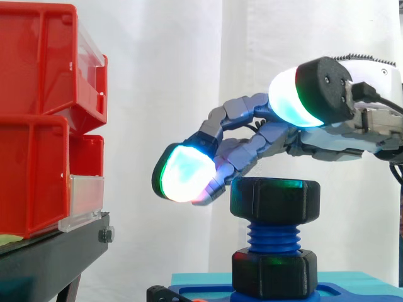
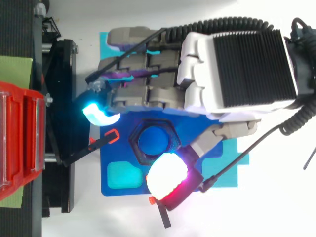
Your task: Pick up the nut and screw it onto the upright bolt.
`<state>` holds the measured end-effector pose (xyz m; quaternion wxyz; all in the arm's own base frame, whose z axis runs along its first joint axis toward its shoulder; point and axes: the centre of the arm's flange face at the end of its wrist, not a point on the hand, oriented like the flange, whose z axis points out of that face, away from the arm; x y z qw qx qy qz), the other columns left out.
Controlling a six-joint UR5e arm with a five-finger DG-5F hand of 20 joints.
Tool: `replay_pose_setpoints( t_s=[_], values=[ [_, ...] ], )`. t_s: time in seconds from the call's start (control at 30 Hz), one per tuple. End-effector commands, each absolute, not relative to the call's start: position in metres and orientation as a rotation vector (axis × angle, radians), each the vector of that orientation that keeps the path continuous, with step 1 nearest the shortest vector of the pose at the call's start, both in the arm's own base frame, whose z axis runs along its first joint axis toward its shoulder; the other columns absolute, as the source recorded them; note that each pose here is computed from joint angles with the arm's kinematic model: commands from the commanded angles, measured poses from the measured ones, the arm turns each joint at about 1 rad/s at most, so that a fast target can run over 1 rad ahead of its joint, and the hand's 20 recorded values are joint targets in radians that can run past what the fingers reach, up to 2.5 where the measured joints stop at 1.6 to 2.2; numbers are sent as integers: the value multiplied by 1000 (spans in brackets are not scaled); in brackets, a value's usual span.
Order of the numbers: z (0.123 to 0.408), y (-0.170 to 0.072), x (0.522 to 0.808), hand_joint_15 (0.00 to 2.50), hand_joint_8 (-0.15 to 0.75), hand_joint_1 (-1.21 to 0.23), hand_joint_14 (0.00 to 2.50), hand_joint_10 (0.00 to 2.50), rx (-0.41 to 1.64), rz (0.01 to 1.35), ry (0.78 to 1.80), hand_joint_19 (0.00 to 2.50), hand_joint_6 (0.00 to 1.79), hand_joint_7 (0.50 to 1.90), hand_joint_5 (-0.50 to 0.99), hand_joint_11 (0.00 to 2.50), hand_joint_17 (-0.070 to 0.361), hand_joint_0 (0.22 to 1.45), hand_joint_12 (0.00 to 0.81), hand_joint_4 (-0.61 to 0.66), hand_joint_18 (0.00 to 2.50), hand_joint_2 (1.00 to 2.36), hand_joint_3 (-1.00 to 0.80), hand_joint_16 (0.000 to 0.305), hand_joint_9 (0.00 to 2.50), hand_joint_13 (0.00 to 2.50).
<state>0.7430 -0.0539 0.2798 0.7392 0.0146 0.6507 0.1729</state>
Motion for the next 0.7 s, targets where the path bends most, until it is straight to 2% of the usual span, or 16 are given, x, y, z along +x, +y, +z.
replay_pose_setpoints(
  t_s=[0.0, 0.2, 0.67],
  values=[
    [277, -45, 742, 0, 250, -45, 0, 0, 30, 385, 1449, 0, 503, 795, -122, 0, 72, 521, 286, 213, 200, 1000, -500, 32, 672, 459],
    [277, -35, 742, 0, 258, -52, 0, 0, 22, 395, 1458, 0, 504, 869, -109, 0, 72, 523, 286, 231, 198, 1000, -500, 32, 683, 462],
    [276, -30, 742, 0, 265, -97, 0, 0, 15, 402, 1460, 0, 504, 1061, -78, 0, 70, 528, 282, 261, 208, 1000, -500, 31, 691, 472]
  ],
)
